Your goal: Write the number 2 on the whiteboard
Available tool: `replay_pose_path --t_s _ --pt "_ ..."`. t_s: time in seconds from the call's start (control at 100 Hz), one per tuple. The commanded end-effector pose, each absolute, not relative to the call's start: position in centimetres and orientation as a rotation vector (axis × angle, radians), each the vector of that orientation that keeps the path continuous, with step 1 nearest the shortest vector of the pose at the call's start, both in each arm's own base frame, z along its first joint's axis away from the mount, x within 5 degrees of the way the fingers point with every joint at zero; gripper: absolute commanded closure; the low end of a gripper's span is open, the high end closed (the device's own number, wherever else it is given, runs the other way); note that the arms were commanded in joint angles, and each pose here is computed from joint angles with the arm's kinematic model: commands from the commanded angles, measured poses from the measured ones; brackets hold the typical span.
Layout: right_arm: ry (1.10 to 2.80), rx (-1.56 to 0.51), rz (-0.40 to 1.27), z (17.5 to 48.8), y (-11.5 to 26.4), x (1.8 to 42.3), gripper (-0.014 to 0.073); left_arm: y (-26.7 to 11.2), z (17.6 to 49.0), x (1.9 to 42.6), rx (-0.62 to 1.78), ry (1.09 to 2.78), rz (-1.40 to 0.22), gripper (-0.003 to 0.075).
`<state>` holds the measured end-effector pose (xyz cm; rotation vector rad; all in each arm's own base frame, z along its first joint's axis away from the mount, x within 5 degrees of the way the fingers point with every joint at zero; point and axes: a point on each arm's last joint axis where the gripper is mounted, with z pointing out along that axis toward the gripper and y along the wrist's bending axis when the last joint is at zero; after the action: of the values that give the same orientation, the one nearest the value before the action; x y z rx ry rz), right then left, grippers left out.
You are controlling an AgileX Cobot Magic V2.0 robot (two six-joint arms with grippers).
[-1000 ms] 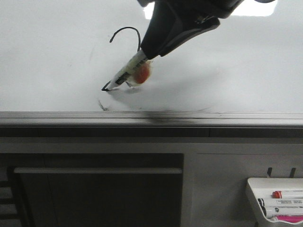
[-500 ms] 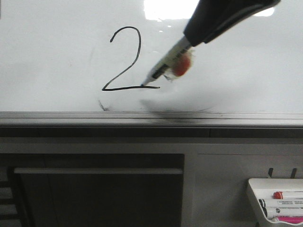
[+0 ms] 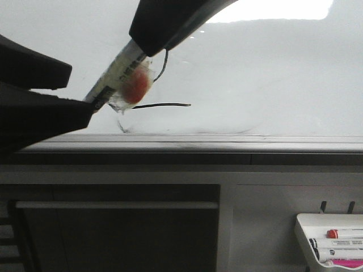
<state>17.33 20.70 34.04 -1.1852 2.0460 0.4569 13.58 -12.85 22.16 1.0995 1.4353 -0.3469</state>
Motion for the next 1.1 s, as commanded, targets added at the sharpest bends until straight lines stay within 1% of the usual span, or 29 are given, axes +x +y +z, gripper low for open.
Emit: replay_pose_path --t_s 0.0,0.09,0.14,0.21,0.24,0.26,0.31,0.32,0.47,0.51,0.52,0.53,0.55,0.56,0.58,0.59,0.6,0.61,0.62,0.64,0.65,0.67,0.69,0.7,0.71,0.82,0.87,1.0,1.09 --pt "1.957 -1.142 0.508 36.1 20.9 17.0 0.0666 -13.5 23.5 13.7 1.06 1.352 -0.401 0.0353" --pt "1.968 -1.157 0.53 36.0 21.1 16.6 0.0666 -13.7 23.4 13.7 1.077 1.331 -0.409 0.0356" --pt "1.961 -1.162 0.544 36.1 21.3 16.4 0.0666 -13.8 23.3 13.6 1.111 1.318 -0.405 0.0389" --pt "1.954 -1.171 0.55 36.1 21.5 16.1 0.0666 -14.0 23.0 13.5 1.164 1.3 -0.396 0.0498" --pt "1.954 -1.171 0.55 36.1 21.5 16.1 0.0666 -14.0 22.9 13.4 1.18 1.293 -0.393 0.0573" --pt "1.954 -1.173 0.551 36.1 21.5 16.1 0.0666 -14.1 22.9 13.4 1.187 1.291 -0.391 0.0604" --pt "1.954 -1.173 0.551 36.1 21.5 16.1 0.0666 -14.1 22.9 13.4 1.188 1.288 -0.392 0.0732" --pt "1.954 -1.173 0.551 36.1 21.5 16.1 0.0666 -14.1 22.9 13.4 1.188 1.286 -0.393 0.0743" --pt "1.938 -1.179 0.538 36.1 21.5 16.2 0.0649 -14.1 23.1 13.3 1.183 1.274 -0.399 0.0739" --pt "1.92 -1.202 0.52 36.1 21.5 16.2 0.0592 -14.1 23.1 13.3 1.179 1.277 -0.4 0.0739" --pt "1.916 -1.208 0.512 36.1 21.5 16.2 0.0563 -14.1 23.1 13.4 1.172 1.28 -0.401 0.0739" --pt "1.91 -1.21 0.506 36.1 21.5 16.3 0.0563 -14.1 23.1 13.4 1.172 1.28 -0.401 0.0739" --pt "1.901 -1.212 0.494 36.2 21.4 16.3 0.0508 -14.0 23.1 13.4 1.156 1.287 -0.405 0.0739" --pt "1.894 -1.217 0.479 36.2 21.4 16.4 0.0464 -14.0 23.2 13.5 1.14 1.296 -0.408 0.074" --pt "1.88 -1.221 0.455 36.2 21.4 16.5 0.0417 -14.0 23.2 13.6 1.119 1.307 -0.411 0.0739" --pt "1.874 -1.221 0.447 36.2 21.3 16.6 0.0365 -13.9 23.3 13.7 1.094 1.32 -0.416 0.074" --pt "1.865 -1.226 0.427 36.3 21.3 16.7 0.0338 -13.9 23.3 13.8 1.079 1.328 -0.418 0.074" --pt "1.855 -1.226 0.407 36.3 21.2 16.9 0.0282 -13.8 23.4 13.9 1.047 1.344 -0.423 0.074" --pt "1.854 -1.222 0.406 36.3 21.2 16.9 0.0254 -13.7 23.4 14.0 1.029 1.353 -0.426 0.074" --pt "1.836 -1.222 0.363 36.4 20.9 17.2 0.0139 -13.5 23.5 14.2 0.97 1.382 -0.435 0.074" --pt "1.833 -1.219 0.352 36.4 20.8 17.3 0.0139 -13.5 23.6 14.3 0.948 1.393 -0.439 0.074" --pt "1.827 -1.198 0.321 36.6 20.5 17.8 0.0029 -13.2 23.7 14.6 0.877 1.426 -0.449 0.074" --pt "1.819 -1.182 0.303 36.8 20.2 17.9 -0.002 -13.0 23.8 14.9 0.797 1.461 -0.46 0.0739" --pt "1.813 -1.177 0.284 36.9 20.0 18.1 -0.0065 -12.8 23.8 15.1 0.742 1.484 -0.467 0.0739" --pt "1.815 -1.151 0.28 37.1 19.8 18.3 -0.0077 -12.7 23.8 15.2 0.714 1.495 -0.471 0.0739" --pt "1.829 -1.026 0.2 38.7 17.6 19.8 -0.0013 -11.0 24.2 16.6 0.301 1.59 -0.517 0.074" --pt "1.827 -0.984 0.186 39.5 16.8 20.1 0.0014 -10.8 24.2 17.2 0.198 1.611 -0.522 0.074" --pt "1.83 -0.944 0.168 40.2 15.9 20.4 0.0057 -11.7 23.9 18.9 0.129 1.668 -0.531 0.074" --pt "1.832 -0.945 0.168 40.2 15.9 20.4 0.006 -12.7 23.5 20.2 0.102 1.712 -0.549 0.074"
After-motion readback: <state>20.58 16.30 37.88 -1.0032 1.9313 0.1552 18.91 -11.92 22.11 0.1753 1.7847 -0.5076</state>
